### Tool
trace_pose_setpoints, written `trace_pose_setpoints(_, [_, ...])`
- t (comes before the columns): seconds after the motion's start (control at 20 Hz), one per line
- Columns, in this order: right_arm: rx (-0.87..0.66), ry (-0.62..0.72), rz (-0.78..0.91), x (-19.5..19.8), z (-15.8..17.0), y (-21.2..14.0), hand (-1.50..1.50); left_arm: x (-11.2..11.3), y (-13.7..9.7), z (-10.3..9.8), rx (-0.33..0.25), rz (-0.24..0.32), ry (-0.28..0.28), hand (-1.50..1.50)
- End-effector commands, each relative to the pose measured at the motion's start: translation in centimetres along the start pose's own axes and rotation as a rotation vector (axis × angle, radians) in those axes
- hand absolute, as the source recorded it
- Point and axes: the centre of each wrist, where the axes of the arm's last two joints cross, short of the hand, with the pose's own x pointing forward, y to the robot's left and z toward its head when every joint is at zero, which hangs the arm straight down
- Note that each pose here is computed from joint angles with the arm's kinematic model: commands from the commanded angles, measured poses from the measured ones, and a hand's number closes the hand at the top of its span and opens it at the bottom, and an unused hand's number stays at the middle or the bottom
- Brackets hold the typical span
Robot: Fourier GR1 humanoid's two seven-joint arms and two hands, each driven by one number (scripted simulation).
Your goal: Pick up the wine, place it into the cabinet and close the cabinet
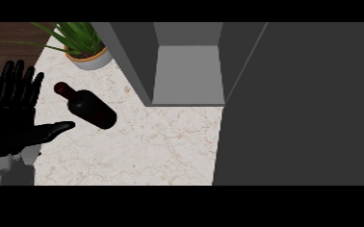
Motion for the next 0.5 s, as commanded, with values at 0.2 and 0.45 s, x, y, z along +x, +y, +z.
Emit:
trace_pose_setpoints(0.2, [0.044,-0.020,-0.028,1.6,1.0,1.2,-1.50,-6.6,2.8,0.1,0.001,0.027,0.099,-1.50])
trace_pose_setpoints(0.45, [0.026,-0.014,-0.047,0.7,1.1,0.7,-1.50,-9.4,4.3,0.8,-0.001,0.002,0.097,-1.50])
